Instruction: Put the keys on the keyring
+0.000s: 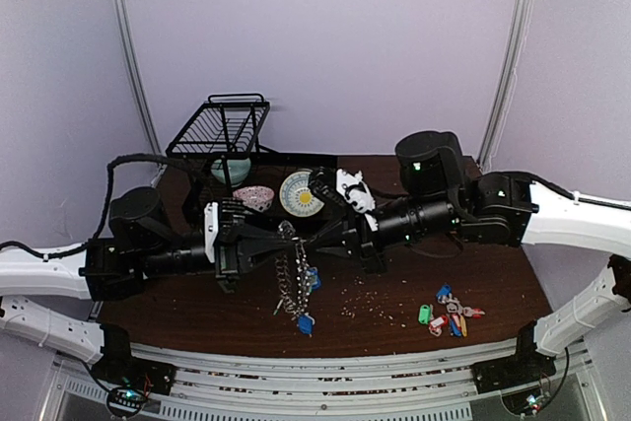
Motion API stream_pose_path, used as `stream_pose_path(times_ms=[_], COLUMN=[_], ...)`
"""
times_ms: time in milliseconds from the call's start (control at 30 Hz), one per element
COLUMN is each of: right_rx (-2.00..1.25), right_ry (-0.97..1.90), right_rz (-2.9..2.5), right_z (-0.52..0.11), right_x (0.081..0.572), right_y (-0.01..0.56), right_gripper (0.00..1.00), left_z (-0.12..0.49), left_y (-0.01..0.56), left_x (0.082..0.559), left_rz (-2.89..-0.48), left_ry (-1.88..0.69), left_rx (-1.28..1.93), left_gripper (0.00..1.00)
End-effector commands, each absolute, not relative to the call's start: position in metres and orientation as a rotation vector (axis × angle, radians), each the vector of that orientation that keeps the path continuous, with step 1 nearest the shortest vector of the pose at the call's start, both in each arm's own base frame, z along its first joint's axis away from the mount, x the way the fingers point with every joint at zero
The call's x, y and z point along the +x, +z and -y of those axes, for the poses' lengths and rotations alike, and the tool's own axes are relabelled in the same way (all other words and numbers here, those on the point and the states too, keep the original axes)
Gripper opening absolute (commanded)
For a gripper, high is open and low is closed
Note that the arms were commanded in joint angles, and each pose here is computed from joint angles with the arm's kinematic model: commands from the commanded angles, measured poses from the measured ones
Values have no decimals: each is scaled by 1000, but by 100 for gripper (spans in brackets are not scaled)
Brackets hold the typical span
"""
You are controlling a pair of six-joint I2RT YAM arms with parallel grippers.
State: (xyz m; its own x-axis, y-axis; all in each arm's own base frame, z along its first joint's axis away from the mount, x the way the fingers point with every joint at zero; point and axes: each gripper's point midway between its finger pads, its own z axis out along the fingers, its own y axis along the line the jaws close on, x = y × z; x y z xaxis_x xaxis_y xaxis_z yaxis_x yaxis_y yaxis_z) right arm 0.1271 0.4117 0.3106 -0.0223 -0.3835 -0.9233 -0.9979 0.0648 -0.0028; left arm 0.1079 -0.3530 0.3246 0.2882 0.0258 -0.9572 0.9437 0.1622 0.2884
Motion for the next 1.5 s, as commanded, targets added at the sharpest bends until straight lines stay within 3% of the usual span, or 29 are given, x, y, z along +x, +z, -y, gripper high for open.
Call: stream_pose_path(times_ms=[0, 267, 500, 700, 900, 1333, 1467], right_rx=[-1426, -1572, -1565, -1401, -1354, -1299, -1314], right_ry=[990, 1130, 1210, 1121, 1001, 1138, 1139], right_rz=[-1495, -1522, -1425, -1430, -1390, -1264, -1279], right_z=[-416, -448, -457, -433, -401, -431, -436], right_x=[125, 103, 95, 118, 121, 107, 108], right_y=[313, 277, 299, 316, 333, 347, 340], right_gripper=[0, 0, 0, 26, 36, 25, 17], left_z=[345, 332, 335, 333, 333, 331, 331], left_y=[362, 370, 367, 368, 368, 371, 372], left_x=[102, 86, 82, 88, 93, 96, 96], left_rz=[-935, -830, -826, -842, -860, -868, -866], left_ry=[-902, -945, -968, -939, -924, -911, -912], left_rx=[1131, 1113, 1134, 1114, 1097, 1071, 1072], left_gripper=[0, 0, 0, 0, 0, 0, 0])
